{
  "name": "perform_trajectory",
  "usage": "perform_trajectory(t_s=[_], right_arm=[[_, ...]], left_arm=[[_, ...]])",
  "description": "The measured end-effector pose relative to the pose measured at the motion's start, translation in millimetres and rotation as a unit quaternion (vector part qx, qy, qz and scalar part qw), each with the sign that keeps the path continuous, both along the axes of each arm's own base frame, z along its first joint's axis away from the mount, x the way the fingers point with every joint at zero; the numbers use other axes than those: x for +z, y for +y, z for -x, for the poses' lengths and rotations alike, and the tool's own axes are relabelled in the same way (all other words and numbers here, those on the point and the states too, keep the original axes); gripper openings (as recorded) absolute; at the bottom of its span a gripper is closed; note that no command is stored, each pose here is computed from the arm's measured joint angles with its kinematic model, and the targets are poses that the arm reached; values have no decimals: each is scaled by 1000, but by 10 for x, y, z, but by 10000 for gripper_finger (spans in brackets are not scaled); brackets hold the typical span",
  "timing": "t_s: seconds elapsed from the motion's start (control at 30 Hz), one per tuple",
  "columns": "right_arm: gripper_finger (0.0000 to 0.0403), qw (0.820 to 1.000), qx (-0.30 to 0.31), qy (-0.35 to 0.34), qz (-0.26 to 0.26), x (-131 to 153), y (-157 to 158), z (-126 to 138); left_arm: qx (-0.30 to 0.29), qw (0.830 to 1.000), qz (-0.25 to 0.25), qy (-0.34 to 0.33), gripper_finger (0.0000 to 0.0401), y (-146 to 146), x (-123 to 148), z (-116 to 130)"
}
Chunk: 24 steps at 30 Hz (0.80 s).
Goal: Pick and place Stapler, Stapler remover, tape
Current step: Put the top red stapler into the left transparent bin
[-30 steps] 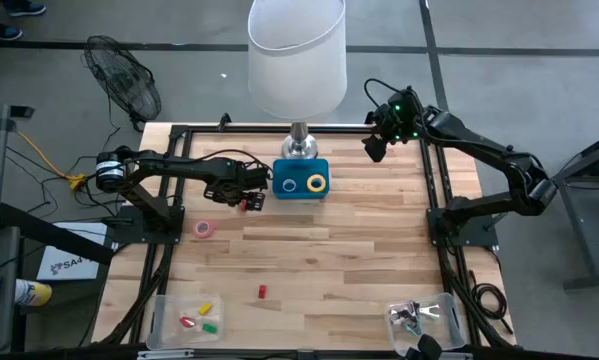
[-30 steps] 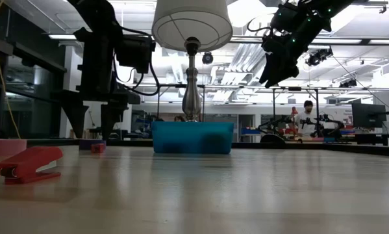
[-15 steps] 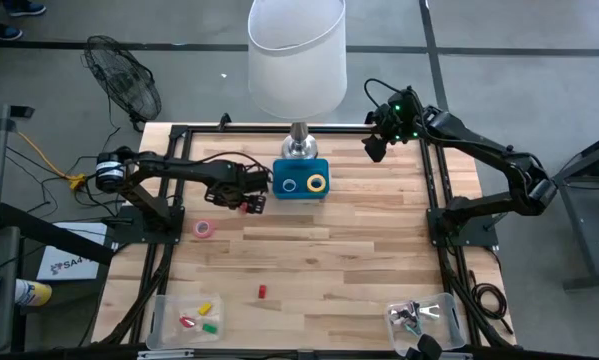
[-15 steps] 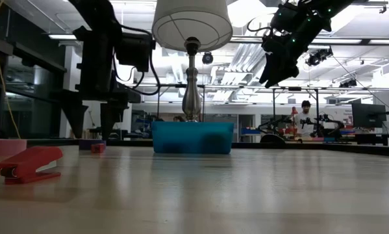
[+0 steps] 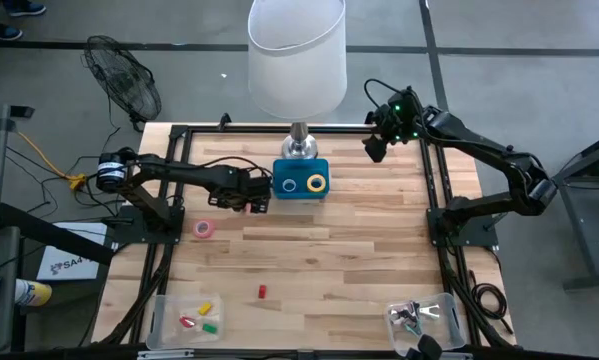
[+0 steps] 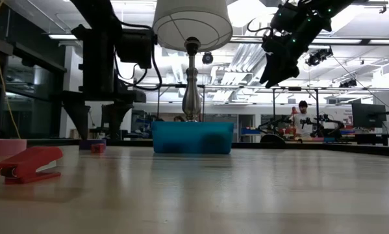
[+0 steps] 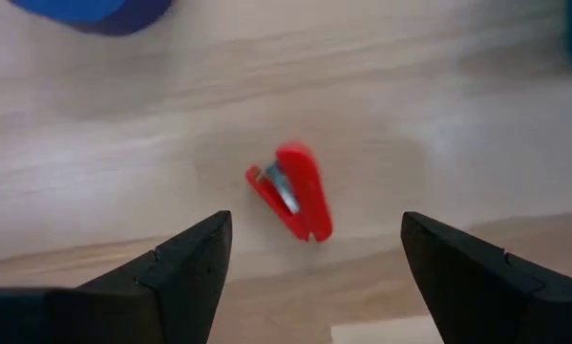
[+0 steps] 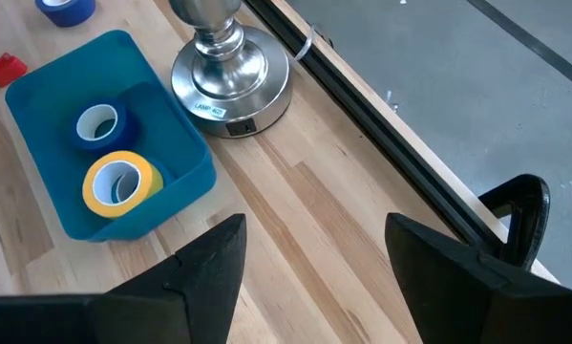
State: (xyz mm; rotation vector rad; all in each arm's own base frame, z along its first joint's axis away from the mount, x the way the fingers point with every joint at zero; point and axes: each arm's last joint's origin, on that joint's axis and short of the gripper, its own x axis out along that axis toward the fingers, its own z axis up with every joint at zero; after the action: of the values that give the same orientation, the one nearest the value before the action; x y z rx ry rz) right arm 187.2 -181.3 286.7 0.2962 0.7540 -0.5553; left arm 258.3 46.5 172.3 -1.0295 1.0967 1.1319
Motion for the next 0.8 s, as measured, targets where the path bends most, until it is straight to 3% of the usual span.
perform_trajectory(t_s=[0.53, 0.8], right_arm=[[242, 1000, -2, 16, -12, -27, 19, 20], [242, 1000, -2, 19, -15, -32, 23, 25]], left_arm=[[42, 998, -18, 37, 300, 26, -192, -39], [110, 993, -28, 22, 300, 35, -216, -64]])
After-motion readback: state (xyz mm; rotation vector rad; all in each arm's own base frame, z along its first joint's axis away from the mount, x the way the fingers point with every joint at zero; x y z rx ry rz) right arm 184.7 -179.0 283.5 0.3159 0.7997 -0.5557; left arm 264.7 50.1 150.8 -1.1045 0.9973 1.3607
